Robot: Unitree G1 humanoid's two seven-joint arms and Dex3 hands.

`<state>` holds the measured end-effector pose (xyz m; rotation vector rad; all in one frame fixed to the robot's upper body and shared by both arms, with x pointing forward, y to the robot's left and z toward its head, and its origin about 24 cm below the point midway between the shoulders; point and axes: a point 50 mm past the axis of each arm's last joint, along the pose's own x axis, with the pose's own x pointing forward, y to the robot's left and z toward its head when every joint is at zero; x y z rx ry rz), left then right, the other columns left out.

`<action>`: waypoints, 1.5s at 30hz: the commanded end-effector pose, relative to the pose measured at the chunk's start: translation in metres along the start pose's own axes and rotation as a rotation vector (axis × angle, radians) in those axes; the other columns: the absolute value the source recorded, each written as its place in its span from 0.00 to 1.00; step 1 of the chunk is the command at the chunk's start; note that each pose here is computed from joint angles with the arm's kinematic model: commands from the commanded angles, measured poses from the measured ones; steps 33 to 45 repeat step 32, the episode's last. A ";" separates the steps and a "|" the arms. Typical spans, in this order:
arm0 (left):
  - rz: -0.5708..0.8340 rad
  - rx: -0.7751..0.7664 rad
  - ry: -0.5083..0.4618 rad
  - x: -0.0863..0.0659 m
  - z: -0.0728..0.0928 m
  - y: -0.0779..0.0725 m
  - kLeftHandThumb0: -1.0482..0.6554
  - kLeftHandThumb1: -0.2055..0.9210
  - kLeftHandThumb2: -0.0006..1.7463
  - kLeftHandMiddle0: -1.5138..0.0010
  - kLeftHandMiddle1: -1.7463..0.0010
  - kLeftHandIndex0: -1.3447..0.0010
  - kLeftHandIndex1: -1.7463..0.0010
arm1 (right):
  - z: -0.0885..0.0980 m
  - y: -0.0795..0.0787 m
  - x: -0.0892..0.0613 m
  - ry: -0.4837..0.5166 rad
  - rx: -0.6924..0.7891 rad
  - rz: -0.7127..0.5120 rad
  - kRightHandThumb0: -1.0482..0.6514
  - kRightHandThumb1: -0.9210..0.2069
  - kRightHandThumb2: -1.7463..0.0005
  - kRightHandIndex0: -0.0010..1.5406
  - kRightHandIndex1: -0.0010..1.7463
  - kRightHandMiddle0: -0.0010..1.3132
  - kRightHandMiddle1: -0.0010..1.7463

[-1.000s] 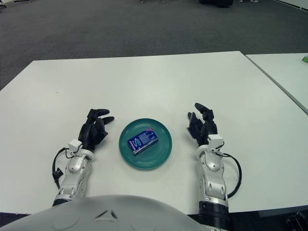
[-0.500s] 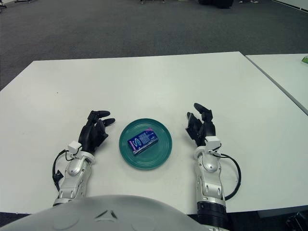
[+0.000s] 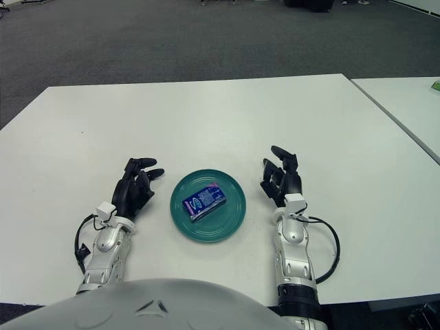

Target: Put the gum into the plate.

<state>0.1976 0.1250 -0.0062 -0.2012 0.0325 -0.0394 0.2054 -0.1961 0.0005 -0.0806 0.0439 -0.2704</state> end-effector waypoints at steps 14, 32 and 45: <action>0.022 0.031 0.059 -0.006 -0.009 0.003 0.14 1.00 0.51 0.85 0.32 0.91 0.15 | -0.023 0.002 -0.016 0.112 -0.003 -0.005 0.19 0.00 0.55 0.30 0.23 0.00 0.55; 0.021 0.045 0.050 -0.004 -0.007 0.002 0.12 1.00 0.53 0.85 0.31 0.94 0.13 | -0.020 0.001 -0.018 0.105 -0.001 -0.009 0.20 0.00 0.55 0.29 0.25 0.00 0.55; 0.021 0.045 0.050 -0.004 -0.007 0.002 0.12 1.00 0.53 0.85 0.31 0.94 0.13 | -0.020 0.001 -0.018 0.105 -0.001 -0.009 0.20 0.00 0.55 0.29 0.25 0.00 0.55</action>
